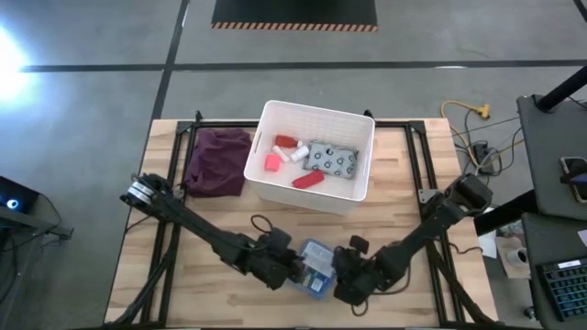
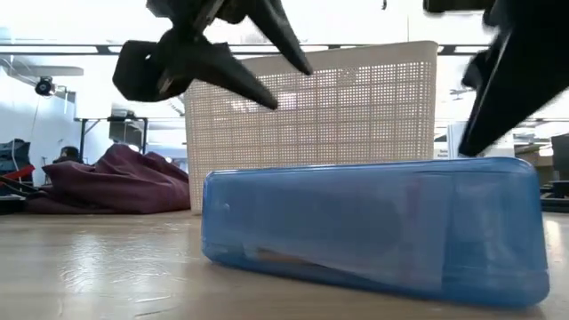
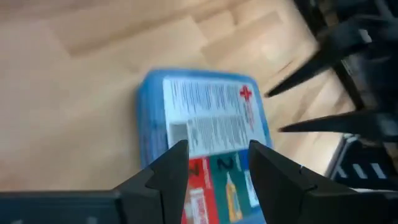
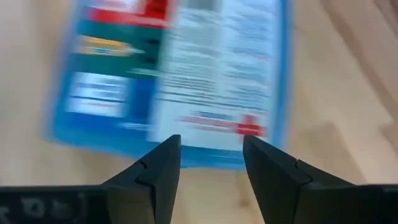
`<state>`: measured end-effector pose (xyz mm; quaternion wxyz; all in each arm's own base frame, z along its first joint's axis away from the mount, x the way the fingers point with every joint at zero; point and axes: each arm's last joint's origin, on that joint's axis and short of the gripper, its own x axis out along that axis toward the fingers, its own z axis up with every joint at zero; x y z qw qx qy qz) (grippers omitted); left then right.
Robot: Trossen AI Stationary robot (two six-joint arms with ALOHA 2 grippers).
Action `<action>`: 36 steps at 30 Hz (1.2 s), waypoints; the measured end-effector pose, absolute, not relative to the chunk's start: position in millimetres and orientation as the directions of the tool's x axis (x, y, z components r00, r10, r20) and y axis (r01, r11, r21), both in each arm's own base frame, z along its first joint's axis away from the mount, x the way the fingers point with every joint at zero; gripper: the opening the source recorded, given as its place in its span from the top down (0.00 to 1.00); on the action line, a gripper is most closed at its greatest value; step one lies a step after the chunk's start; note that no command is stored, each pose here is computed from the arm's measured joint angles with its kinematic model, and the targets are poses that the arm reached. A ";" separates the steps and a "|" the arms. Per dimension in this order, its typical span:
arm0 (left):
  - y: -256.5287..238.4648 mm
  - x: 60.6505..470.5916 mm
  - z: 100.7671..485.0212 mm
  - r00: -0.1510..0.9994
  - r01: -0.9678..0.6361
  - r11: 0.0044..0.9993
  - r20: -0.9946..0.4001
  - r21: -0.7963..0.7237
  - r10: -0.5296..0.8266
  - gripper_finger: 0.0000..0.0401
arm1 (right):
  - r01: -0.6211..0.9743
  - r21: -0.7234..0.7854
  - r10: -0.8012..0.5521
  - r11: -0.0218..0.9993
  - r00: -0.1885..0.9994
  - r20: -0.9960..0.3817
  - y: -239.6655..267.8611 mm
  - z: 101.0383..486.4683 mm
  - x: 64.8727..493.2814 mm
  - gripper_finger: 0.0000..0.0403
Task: Pick & place medical supplies in basket/bin
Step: Put the blue medicine kit into the white bin
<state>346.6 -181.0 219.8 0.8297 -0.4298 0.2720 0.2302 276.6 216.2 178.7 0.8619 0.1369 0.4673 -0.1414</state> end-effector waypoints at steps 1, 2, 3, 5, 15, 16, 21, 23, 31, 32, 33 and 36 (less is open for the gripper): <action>-179.3 345.7 221.3 0.743 -0.618 0.536 -0.651 -0.575 0.158 0.63 | 0.388 0.104 -0.120 0.916 0.511 -0.851 214.3 174.4 275.2 0.59; -177.6 345.0 220.1 0.731 -0.628 0.544 -0.661 -0.557 0.167 0.63 | 0.403 0.094 -0.131 0.911 0.497 -0.858 212.1 170.1 272.6 0.59; -175.4 344.3 218.1 0.716 -0.640 0.551 -0.675 -0.535 0.176 0.63 | 0.410 0.098 -0.129 0.907 0.489 -0.862 211.0 166.4 271.0 0.59; -173.9 343.7 212.9 0.694 -0.655 0.558 -0.697 -0.509 0.180 0.63 | 0.418 0.111 -0.123 0.902 0.495 -0.860 210.0 160.3 268.5 0.59; -177.9 349.3 195.4 0.663 -0.661 0.565 -0.737 -0.493 0.132 0.63 | 0.402 0.104 -0.112 0.910 0.480 -0.870 214.9 158.1 256.5 0.59; -177.8 349.0 194.7 0.661 -0.662 0.566 -0.738 -0.491 0.132 0.63 | 0.389 0.095 -0.117 0.916 0.487 -0.865 216.8 160.6 255.5 0.59; -177.6 349.4 193.5 0.670 -0.660 0.563 -0.728 -0.497 0.144 0.63 | 0.354 0.065 -0.143 0.933 0.532 -0.835 219.4 177.2 256.9 0.59; -177.8 350.0 194.0 0.676 -0.657 0.562 -0.723 -0.503 0.144 0.63 | 0.369 0.055 -0.158 0.928 0.524 -0.837 217.4 170.4 255.6 0.59; -176.7 345.8 180.5 0.675 -0.664 0.513 -0.730 -0.543 0.101 0.63 | 0.460 0.087 -0.163 0.884 0.477 -0.864 219.3 148.0 238.0 0.59; -177.5 347.2 180.7 0.694 -0.650 0.504 -0.714 -0.568 0.091 0.63 | 0.456 0.087 -0.163 0.886 0.481 -0.861 221.4 149.3 234.6 0.59; -178.4 348.8 181.6 0.712 -0.634 0.499 -0.697 -0.591 0.080 0.63 | 0.455 0.088 -0.165 0.886 0.488 -0.857 222.9 151.2 231.5 0.59; -179.3 351.9 183.3 0.747 -0.600 0.494 -0.662 -0.629 0.063 0.63 | 0.447 0.096 -0.162 0.889 0.504 -0.848 225.3 157.3 225.0 0.59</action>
